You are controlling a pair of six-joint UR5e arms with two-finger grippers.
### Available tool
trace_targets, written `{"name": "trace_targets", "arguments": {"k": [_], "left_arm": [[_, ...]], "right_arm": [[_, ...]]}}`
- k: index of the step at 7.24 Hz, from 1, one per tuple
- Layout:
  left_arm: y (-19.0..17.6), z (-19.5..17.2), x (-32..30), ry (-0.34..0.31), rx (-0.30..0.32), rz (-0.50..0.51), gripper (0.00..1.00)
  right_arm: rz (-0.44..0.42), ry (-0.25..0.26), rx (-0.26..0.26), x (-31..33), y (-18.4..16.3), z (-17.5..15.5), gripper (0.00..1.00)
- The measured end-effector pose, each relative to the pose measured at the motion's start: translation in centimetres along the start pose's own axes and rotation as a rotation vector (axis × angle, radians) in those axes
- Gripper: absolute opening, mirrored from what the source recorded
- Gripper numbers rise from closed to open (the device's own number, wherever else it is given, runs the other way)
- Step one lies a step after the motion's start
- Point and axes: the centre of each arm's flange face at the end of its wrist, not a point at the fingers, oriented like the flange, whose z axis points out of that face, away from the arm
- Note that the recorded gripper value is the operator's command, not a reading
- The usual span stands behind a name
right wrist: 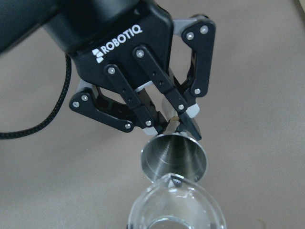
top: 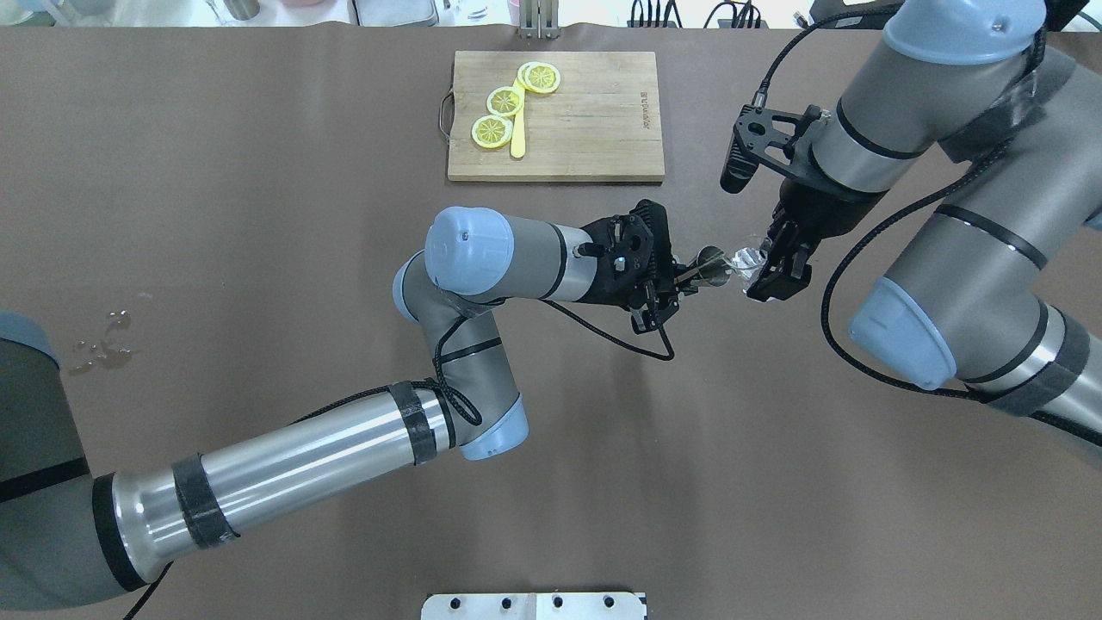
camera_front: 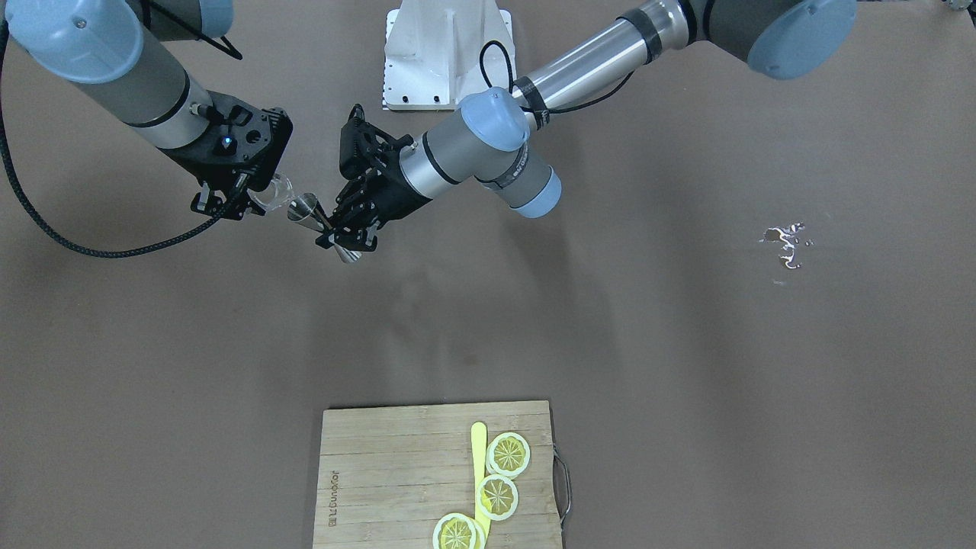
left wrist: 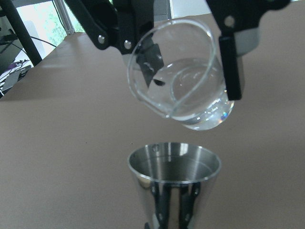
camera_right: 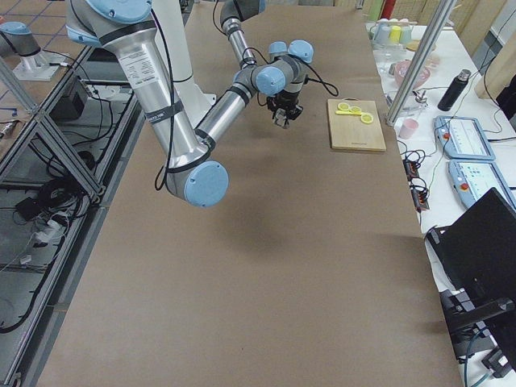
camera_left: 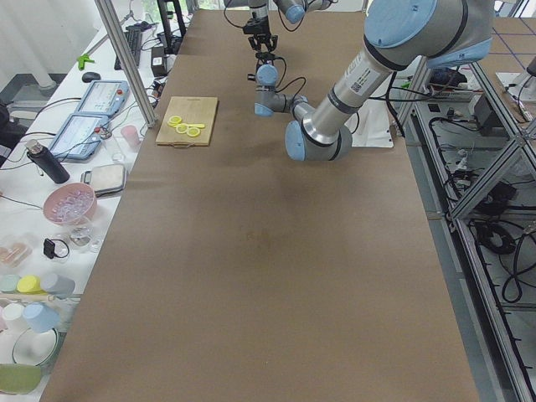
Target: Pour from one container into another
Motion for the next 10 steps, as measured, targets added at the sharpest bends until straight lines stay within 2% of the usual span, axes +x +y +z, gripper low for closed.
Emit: {"name": "trace_targets", "arguments": {"k": [4, 10], "left_arm": [[-0.2, -0.1, 0.0, 0.000, 0.010, 0.003, 0.00], [-0.4, -0.1, 0.2, 0.002, 0.020, 0.005, 0.00]], "right_arm": [[0.018, 0.003, -0.094, -0.8, -1.5, 0.0, 0.00], [0.052, 0.015, -0.202, -1.3, -3.1, -0.4, 0.00]]}}
